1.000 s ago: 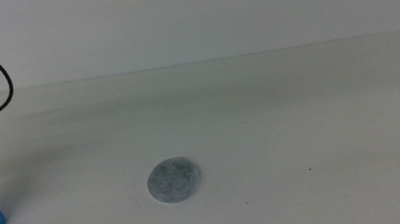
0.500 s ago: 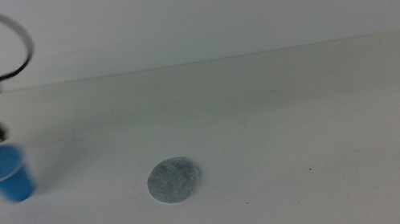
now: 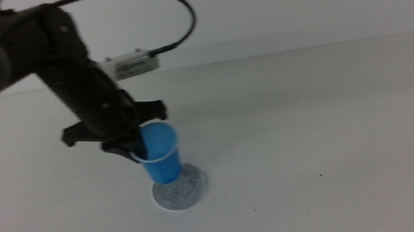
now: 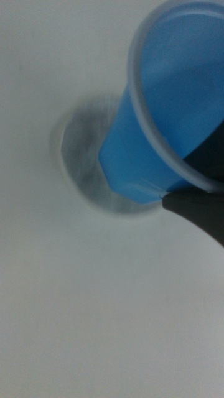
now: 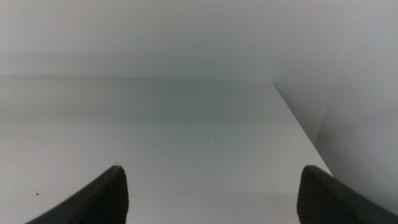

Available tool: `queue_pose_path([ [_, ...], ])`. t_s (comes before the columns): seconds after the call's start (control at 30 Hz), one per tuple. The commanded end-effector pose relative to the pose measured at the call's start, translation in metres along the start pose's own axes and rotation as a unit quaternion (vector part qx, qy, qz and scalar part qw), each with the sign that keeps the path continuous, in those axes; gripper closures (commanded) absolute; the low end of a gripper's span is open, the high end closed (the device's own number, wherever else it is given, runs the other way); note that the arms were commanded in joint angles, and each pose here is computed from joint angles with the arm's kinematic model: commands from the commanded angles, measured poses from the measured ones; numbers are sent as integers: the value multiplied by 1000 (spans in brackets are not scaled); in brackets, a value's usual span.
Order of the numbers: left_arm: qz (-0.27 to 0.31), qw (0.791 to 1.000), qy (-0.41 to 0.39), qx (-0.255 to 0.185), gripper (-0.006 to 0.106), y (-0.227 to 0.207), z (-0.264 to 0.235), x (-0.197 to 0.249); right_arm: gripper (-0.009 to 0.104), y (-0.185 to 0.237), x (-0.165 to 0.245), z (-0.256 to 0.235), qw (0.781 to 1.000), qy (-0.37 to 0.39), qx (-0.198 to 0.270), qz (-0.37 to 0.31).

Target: Place an empty cup on a cup mat.

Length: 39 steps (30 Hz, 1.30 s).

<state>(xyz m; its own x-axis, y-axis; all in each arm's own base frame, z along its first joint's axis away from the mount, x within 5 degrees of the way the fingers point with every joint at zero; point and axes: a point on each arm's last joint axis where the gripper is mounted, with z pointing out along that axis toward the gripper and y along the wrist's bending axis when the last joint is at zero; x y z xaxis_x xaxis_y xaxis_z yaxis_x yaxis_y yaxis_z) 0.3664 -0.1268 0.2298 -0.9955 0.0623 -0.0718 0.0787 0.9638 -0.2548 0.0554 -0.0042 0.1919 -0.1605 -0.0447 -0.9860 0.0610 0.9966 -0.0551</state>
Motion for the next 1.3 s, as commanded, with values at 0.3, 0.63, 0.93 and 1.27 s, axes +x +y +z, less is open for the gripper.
queue_pose_path([
  [0.3,6,1000,7,-17,102,-23,27,0,2,0,0,0,1000,-4,1,-5],
  [0.63,26,999,15,-33,86,-19,35,-1,2,0,0,0,1000,-4,1,-5],
  [0.93,34,998,49,-24,11,-23,19,-1,2,0,0,0,1000,-4,1,-5],
  [1.27,136,986,-94,-4,7,-19,-92,13,2,0,0,0,1000,-4,1,-5],
])
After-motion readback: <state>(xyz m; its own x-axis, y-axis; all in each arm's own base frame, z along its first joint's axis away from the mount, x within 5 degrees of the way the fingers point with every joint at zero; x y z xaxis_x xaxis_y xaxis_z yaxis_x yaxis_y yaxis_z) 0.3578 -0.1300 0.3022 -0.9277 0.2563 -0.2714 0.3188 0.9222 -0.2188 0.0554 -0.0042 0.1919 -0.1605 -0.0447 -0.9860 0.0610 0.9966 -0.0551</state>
